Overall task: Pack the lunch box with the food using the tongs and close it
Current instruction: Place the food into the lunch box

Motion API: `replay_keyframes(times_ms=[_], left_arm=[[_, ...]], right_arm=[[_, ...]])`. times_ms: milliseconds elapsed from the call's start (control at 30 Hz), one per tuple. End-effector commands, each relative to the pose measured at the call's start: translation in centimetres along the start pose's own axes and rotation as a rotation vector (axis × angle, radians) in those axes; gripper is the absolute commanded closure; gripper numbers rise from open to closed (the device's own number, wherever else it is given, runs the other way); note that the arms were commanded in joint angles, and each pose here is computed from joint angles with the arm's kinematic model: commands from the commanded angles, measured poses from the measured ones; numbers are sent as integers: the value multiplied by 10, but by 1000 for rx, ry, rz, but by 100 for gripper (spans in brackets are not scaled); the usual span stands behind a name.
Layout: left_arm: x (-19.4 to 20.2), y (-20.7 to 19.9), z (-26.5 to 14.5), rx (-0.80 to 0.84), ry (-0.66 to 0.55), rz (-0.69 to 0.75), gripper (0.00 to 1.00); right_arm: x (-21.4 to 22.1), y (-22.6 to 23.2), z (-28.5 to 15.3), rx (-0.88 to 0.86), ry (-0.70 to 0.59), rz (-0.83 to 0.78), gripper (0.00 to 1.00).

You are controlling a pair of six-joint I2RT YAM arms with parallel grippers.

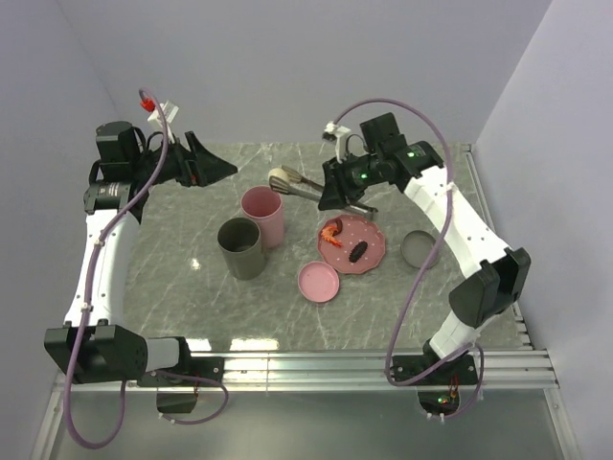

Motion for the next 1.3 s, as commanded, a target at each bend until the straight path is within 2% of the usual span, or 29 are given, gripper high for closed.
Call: replay_keyframes(times_ms=[0,267,467,600,667,867,1000,1267], left_arm=[[-5,2,-1,38,-18,-38,1],[1,19,-6,58,-11,-142,1],[-1,16,-10,61,-19,-134,1],[-1,15,-10,62,-18,-128,1],[-2,14,-12,57,-21,-124,1],[-3,12,-14,58,-24,-117,1],[-5,9,-16,54,-31,-102,1],[-8,7,-18,51,-46,-77,1]], right_arm=[[-24,11,6,-13,-59,-48,63],[-25,16,39,-15,5,-69,63],[-23,18,52,-20,35,-70,56],[-22,20,56,-23,47,-72,44],[-23,23,56,-27,45,-79,44],[-25,29,44,-21,22,-82,43],[-18,30,14,23,-18,-81,43],[48,-19,-44,140,-14,156,44]])
Point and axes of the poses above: each gripper's point midway between its finger pads, its own z axis out along the fingers, its own y axis along the line the jaws close on, x = y × z, the point moved 3 cm from there along -z, back along the fingers, and after that the axes turned 2 degrees about -z, right-handed, at the moved point
